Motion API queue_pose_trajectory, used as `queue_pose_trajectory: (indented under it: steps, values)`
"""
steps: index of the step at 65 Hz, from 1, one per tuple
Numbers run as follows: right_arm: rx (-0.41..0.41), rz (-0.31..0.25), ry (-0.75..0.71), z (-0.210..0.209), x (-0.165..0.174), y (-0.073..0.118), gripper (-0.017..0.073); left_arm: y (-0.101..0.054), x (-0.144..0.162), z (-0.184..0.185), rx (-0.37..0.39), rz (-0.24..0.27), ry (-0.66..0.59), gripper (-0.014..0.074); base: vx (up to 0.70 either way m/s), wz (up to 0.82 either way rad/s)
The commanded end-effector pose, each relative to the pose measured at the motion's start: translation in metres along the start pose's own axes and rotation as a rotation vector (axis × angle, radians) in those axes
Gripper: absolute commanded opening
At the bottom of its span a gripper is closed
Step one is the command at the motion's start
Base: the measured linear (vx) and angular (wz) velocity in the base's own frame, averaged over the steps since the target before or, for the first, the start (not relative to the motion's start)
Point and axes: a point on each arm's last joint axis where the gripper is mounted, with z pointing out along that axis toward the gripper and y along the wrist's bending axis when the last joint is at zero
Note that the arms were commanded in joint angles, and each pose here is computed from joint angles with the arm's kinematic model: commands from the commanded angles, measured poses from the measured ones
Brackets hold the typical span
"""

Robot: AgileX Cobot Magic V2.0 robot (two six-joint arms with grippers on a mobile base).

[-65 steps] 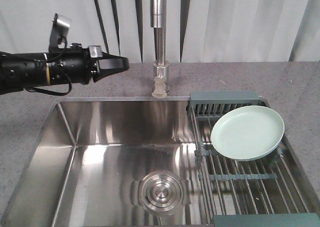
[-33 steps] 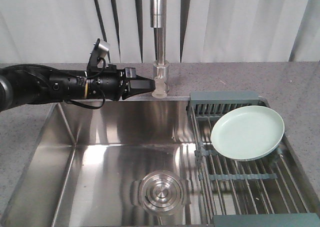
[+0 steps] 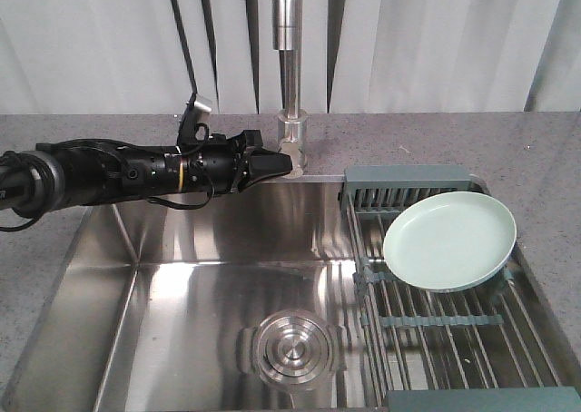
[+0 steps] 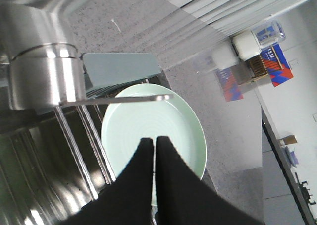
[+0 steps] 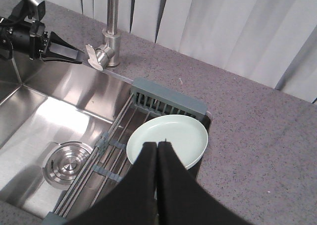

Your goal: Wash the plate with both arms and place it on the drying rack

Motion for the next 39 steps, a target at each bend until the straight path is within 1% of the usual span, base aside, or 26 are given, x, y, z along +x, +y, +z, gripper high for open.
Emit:
queue_pose_trajectory:
  steps: [1, 6, 13, 23, 28, 39]
  values:
    - [0.034, -0.01, -0.081, -0.006, -0.011, -0.003, -0.0007, -0.031, -0.014, -0.006, 0.1, 0.002, -0.062, -0.0006, 0.0, 0.0]
    - [0.034, -0.01, -0.081, -0.006, -0.011, -0.003, -0.0007, -0.028, -0.013, -0.004, 0.102, -0.011, -0.063, -0.0006, 0.0, 0.0]
    - [0.034, -0.009, -0.081, -0.006, -0.011, -0.003, -0.0007, -0.027, -0.014, -0.004, 0.097, -0.012, -0.067, -0.0006, 0.0, 0.0]
    - [0.035, -0.009, -0.082, -0.006, -0.011, -0.003, -0.0007, -0.028, -0.016, -0.004, 0.106, -0.029, -0.087, -0.0006, 0.0, 0.0]
    - [0.035, -0.009, -0.082, -0.006, -0.011, -0.003, -0.0007, -0.029, -0.018, -0.004, 0.106, -0.018, -0.087, -0.0006, 0.0, 0.0]
    - [0.035, -0.009, -0.082, -0.006, -0.011, -0.003, -0.0007, -0.038, -0.026, -0.004, 0.12, 0.009, -0.109, -0.0006, 0.0, 0.0]
